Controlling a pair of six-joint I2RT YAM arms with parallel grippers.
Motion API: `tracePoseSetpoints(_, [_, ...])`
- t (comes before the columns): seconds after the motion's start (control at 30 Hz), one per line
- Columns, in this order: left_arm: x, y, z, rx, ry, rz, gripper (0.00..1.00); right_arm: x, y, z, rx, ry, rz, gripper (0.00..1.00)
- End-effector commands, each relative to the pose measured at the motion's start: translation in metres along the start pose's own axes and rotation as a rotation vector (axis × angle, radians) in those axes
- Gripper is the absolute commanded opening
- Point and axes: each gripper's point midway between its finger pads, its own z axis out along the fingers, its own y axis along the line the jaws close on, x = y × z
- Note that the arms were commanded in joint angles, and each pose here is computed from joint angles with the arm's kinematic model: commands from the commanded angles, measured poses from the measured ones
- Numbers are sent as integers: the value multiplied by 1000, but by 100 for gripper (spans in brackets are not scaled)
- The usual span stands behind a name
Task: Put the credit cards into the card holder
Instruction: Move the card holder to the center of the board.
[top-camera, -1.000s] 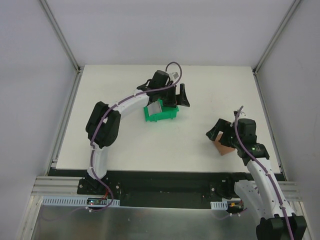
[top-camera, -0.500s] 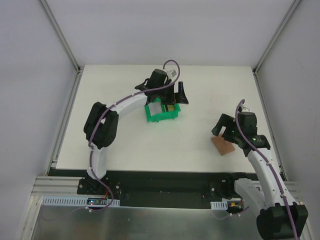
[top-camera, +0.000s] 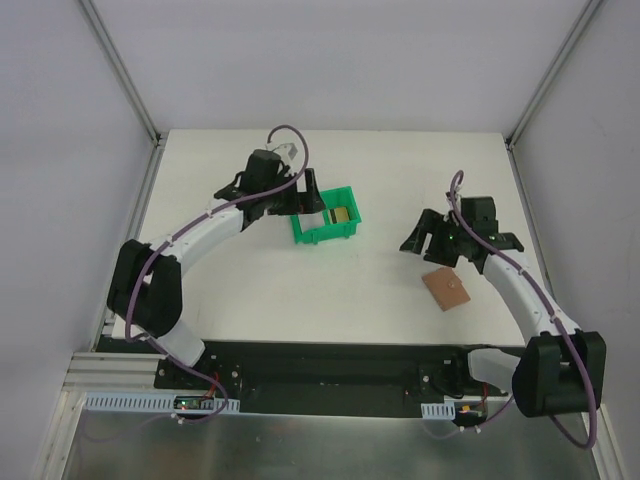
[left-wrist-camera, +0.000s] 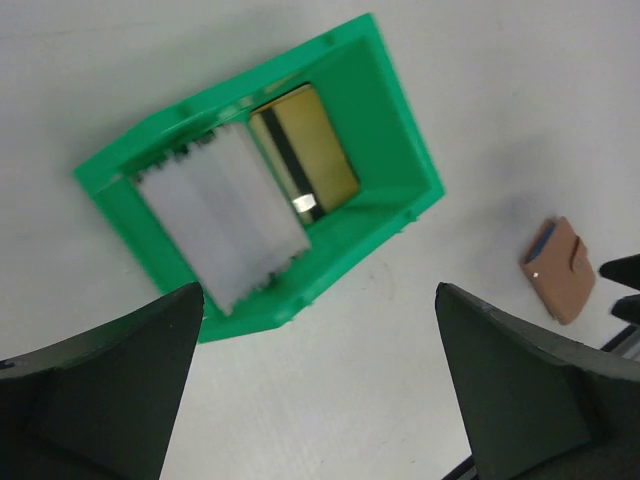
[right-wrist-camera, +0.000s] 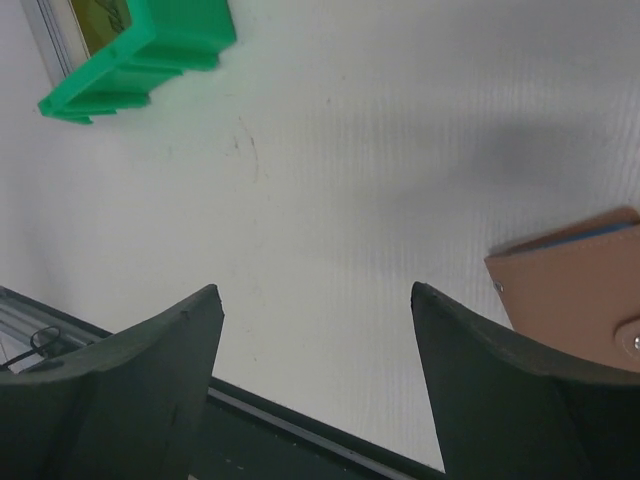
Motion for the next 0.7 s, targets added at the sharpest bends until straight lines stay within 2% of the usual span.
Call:
tracePoseSetpoints(0.0, [3,42,-26,-112,-46,-35,99,-42,13,-7,51,-76,-29,78])
tracePoseSetpoints(0.07, [5,46,-40,-135,-75,-10,99,-43,-15,-17,208,-83,-12,90])
tracePoseSetpoints(0.17, [14,48,-62,-143,-107,5,99,-31,-61,-38,409,-77,62,99])
tracePoseSetpoints(0.23, [20,45,-75,-133,-128,14,99,-20,-95,-57,532,-104,146,96])
tracePoseSetpoints(0.33, [18,42,-95,-131,-193,33,99,-4,-124,-72,550,-143,267,96])
tracePoseSetpoints(0.47, [12,29,-111,-72,-250,76,99,7,-133,-69,453,-169,359,96])
tracePoseSetpoints(0.53, [12,23,-113,-40,-258,92,99,9,-125,-55,374,-132,367,96])
tracePoseSetpoints(0.67, [14,20,-126,-23,-311,67,99,22,-130,-41,368,-21,410,96])
